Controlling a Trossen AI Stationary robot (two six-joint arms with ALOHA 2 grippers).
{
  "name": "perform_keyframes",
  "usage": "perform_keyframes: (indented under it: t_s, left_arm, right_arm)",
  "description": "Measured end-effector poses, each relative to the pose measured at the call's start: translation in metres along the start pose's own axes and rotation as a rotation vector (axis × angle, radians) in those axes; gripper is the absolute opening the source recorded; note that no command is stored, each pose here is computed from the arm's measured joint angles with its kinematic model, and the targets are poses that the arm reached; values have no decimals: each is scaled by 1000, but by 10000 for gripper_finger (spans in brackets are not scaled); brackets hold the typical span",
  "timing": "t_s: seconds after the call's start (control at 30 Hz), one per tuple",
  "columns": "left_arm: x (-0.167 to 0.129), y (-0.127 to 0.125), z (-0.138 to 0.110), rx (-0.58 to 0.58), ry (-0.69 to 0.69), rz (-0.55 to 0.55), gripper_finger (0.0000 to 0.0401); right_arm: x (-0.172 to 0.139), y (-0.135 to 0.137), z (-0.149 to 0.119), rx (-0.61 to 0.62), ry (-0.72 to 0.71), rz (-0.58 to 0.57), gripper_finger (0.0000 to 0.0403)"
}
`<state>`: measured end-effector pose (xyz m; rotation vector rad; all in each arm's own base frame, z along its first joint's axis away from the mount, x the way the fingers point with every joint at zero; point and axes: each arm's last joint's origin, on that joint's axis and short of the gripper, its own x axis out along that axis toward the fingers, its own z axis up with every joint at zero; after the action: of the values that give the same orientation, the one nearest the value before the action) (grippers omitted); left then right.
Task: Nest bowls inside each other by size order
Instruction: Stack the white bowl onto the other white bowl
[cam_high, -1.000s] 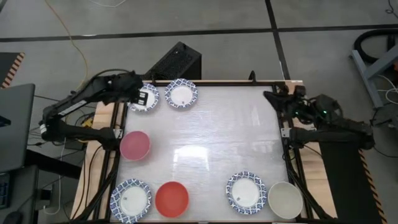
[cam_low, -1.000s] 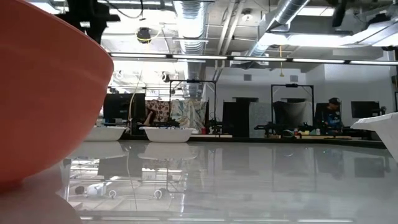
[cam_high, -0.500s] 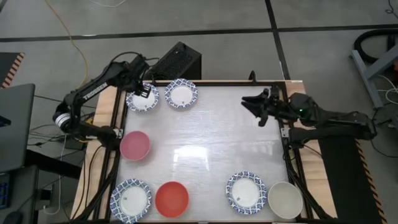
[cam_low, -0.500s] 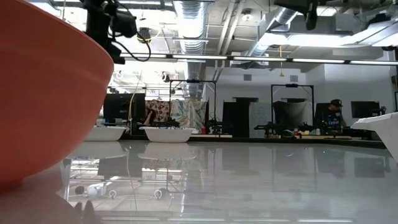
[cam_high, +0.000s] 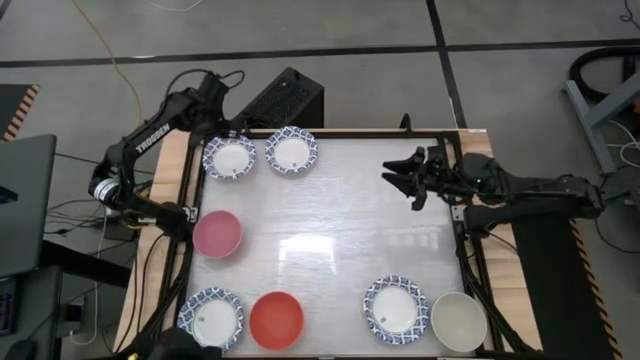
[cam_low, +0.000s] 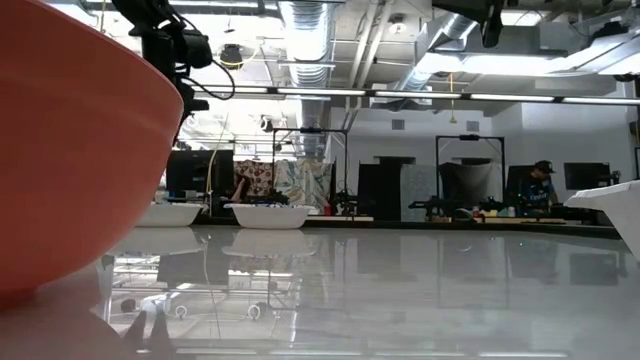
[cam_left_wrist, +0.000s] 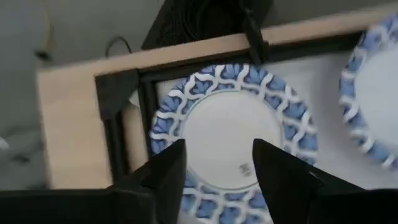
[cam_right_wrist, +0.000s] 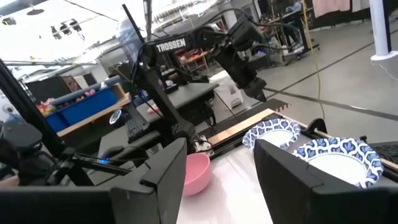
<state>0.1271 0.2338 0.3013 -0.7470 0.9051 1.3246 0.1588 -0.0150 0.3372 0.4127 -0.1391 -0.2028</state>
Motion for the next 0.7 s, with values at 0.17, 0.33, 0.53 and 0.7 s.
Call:
perform_keyframes:
  t_s: [0.17, 0.33, 0.53, 0.7]
  left_arm:
    - [7, -29, -8, -71, -42, -165, 214]
    - [18, -61, -42, 197, 32, -259, 224]
    - [16, -91, -86, 475, 25, -152, 224]
    - [11, -105, -111, 595, -86, 2, 224]
  right_arm:
    - [1, 0, -1, -2, 5, -3, 210]
    - [4, -1, -4, -6, 29, -13, 210]
    - [10, -4, -9, -12, 55, -35, 210]
    - [17, -5, -15, -17, 86, -50, 210]
